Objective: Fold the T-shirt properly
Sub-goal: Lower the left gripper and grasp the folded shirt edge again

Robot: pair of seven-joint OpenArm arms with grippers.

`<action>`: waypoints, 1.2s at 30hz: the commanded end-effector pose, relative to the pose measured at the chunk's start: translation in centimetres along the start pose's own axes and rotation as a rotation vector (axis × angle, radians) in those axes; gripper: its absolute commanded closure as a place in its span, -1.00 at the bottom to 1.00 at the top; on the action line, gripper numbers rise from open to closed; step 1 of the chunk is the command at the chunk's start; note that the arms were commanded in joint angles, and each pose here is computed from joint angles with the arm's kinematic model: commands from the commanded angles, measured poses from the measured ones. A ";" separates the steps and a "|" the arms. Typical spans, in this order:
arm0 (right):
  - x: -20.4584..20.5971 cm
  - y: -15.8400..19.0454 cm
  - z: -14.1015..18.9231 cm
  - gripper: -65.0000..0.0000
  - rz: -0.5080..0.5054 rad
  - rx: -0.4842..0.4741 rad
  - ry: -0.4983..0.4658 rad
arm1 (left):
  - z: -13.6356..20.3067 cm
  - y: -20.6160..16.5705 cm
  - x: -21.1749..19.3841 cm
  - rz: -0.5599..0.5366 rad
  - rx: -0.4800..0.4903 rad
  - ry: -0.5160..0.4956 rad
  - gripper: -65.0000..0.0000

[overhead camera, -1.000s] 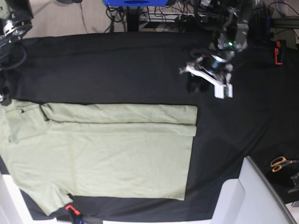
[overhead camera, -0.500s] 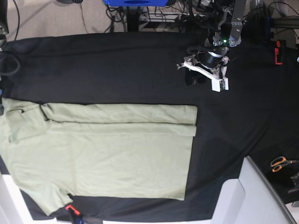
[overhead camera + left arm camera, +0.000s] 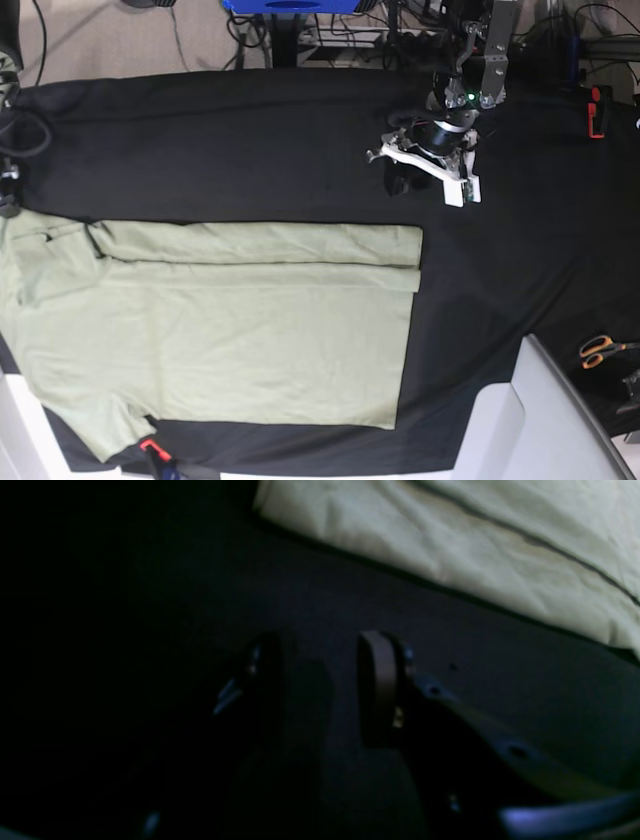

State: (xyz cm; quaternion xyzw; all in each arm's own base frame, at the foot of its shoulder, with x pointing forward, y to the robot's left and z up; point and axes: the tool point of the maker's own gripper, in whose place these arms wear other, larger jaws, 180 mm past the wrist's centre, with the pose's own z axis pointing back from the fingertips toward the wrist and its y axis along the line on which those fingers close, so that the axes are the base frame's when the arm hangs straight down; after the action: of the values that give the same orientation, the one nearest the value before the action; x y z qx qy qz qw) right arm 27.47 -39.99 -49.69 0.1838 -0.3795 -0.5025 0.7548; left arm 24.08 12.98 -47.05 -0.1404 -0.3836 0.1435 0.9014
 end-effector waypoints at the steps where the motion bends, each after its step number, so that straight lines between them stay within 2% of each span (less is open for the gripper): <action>1: 2.3 0.8 0.2 0.92 0.014 0.023 -0.046 | 0.0 -0.5 1.0 0.031 -0.023 -0.032 0.29; 2: 2.1 0.7 0.3 0.85 0.013 0.020 -0.037 | -0.1 -0.6 0.7 0.074 -0.032 -0.026 0.29; 4: 1.4 0.4 0.5 0.57 0.017 0.015 0.018 | -0.1 -0.3 0.5 0.136 -0.039 -0.017 0.29; 7: 0.2 -0.5 1.2 -0.05 0.036 -0.004 0.098 | -0.1 0.5 0.3 0.152 -0.032 -0.008 0.29; 9: 1.3 -0.7 1.8 -0.40 0.061 -0.012 0.073 | -0.1 0.6 0.4 0.149 -0.030 -0.009 0.29; 11: 2.0 -1.6 2.5 -0.53 0.050 -0.025 0.042 | -0.1 0.6 0.4 0.149 -0.030 -0.009 0.29; 15: 3.1 -2.6 3.1 -0.53 0.000 -0.042 -0.010 | 0.0 0.8 0.4 0.145 -0.028 -0.008 0.29; 17: 3.8 -4.1 3.4 -0.54 -0.041 -0.112 -0.055 | 0.0 1.1 0.5 0.137 -0.024 -0.009 0.29; 19: 4.2 -4.6 3.4 -0.54 -0.061 -0.138 -0.098 | 0.0 1.1 0.6 0.136 -0.024 -0.010 0.29; 21: 4.3 -3.8 3.0 -0.54 -0.050 -0.127 -0.098 | 0.0 1.1 0.7 0.134 -0.026 -0.013 0.29; 25: 2.6 -1.0 0.7 -0.54 -0.014 -0.085 -0.031 | 0.1 1.5 0.8 0.124 -0.019 -0.012 0.29; 29: 2.1 1.0 -0.9 -0.53 -0.015 -0.053 -0.038 | 0.1 1.6 0.9 0.122 -0.019 -0.012 0.29; 36: 1.8 1.9 -1.5 -0.49 -0.005 -0.043 -0.036 | 0.4 3.7 2.2 0.154 0.032 -0.049 0.29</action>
State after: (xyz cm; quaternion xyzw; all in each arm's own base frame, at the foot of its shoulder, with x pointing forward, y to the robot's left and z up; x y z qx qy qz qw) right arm 29.76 -41.86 -48.45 0.1497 -0.4011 -0.5214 0.7382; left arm 23.99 17.26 -47.51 -0.1458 -0.3774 0.2225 0.8870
